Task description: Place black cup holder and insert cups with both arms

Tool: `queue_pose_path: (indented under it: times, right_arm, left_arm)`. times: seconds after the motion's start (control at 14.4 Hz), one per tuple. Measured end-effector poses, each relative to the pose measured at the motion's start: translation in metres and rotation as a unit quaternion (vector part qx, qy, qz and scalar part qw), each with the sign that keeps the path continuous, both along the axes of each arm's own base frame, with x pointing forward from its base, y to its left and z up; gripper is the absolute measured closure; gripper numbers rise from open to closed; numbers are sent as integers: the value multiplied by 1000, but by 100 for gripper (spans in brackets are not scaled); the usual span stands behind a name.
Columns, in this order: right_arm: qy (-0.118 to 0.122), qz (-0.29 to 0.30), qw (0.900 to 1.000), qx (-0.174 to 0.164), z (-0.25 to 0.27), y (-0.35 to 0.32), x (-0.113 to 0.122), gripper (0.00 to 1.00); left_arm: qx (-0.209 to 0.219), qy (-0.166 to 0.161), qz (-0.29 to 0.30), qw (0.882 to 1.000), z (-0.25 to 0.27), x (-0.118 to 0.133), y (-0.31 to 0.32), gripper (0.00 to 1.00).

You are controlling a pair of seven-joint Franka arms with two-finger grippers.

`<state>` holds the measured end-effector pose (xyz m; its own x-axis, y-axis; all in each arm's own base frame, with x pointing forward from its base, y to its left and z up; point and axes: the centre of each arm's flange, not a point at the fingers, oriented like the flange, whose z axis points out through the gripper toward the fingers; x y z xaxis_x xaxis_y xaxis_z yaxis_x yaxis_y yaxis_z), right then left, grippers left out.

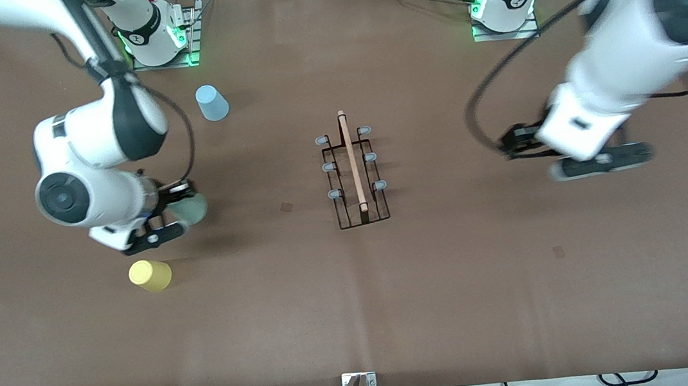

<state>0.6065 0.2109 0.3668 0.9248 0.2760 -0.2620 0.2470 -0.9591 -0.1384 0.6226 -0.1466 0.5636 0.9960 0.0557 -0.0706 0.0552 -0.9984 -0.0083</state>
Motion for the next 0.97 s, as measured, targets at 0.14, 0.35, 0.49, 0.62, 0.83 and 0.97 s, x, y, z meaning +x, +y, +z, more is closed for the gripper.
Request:
queue_pose_path:
  times: [0.14,0.35,0.49,0.62,0.83,0.97]
  right_arm:
    - [11,-23,1000,11,1,42,-15,35]
    - [11,-43,999,-1,7,105,-38,35]
    - [6,-50,999,-6,16,141,-55,35]
    - [1,-54,999,-10,23,168,-69,35]
    - [7,-54,998,-10,23,198,-89,35]
    - [15,-51,999,-11,15,216,-100,35]
  left_arm:
    - [-2,6,-16,1000,-3,1,7,0]
    - [-3,4,-25,1000,0,0,-2,0]
    - [0,-2,-27,1000,5,1,5,0]
    - [14,-2,-44,999,3,1,37,0]
    - [-13,-11,-22,1000,-12,-11,117,0]
    - [-15,-10,-8,1000,-20,-30,136,0]
